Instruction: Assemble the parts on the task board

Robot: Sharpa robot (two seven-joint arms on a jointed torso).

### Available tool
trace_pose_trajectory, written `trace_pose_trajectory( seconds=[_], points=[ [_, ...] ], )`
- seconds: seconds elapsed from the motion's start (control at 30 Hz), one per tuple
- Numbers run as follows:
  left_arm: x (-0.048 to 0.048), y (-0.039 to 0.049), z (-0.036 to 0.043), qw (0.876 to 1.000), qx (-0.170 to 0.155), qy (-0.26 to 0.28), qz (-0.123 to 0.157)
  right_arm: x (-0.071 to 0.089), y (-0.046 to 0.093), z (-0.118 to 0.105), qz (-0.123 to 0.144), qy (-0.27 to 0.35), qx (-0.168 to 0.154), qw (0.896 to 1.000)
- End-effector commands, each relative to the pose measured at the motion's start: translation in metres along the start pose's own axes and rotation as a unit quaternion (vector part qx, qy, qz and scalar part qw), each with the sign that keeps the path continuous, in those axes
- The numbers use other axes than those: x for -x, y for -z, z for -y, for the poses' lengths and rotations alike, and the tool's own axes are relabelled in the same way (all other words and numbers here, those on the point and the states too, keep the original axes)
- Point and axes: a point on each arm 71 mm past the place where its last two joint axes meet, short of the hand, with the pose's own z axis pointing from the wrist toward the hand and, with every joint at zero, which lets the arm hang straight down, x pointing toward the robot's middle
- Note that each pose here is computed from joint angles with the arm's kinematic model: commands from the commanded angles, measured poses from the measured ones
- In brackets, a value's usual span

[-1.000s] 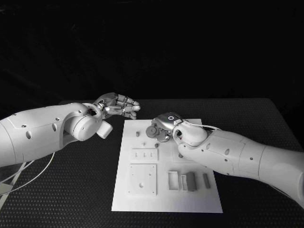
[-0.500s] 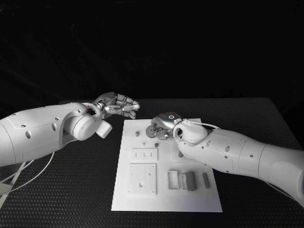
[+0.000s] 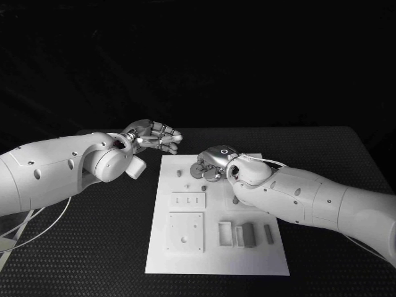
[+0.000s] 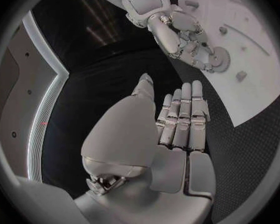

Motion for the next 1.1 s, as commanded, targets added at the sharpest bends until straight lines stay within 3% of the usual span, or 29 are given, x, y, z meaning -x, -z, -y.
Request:
trace_pose_trajectory(
  seconds=[0.03,0.63,0.77,0.97,1.03,1.1],
  points=[
    [-0.0020,-0.0005,0.0012,1.000,-0.003,0.003,-0.008,-0.007,0.003,0.005,-0.020,0.007,-0.015,1.000],
    [-0.0011,0.0005,0.0000,1.000,-0.003,0.003,-0.006,-0.004,0.009,0.008,0.000,0.010,-0.019,1.000],
    [0.0000,0.0009,-0.0003,1.000,-0.003,0.003,-0.005,-0.001,0.012,0.012,0.015,0.007,-0.022,1.000],
    [0.0055,0.0027,-0.0014,1.000,-0.004,0.002,0.004,0.031,0.020,0.014,0.087,-0.041,0.000,0.995],
    [0.0073,0.0033,-0.0018,1.000,-0.004,0.002,0.007,0.043,0.022,0.016,0.099,-0.060,0.015,0.993],
    [0.0081,0.0037,-0.0017,1.000,-0.006,0.002,0.008,0.055,0.025,0.021,0.095,-0.092,0.037,0.991]
  ],
)
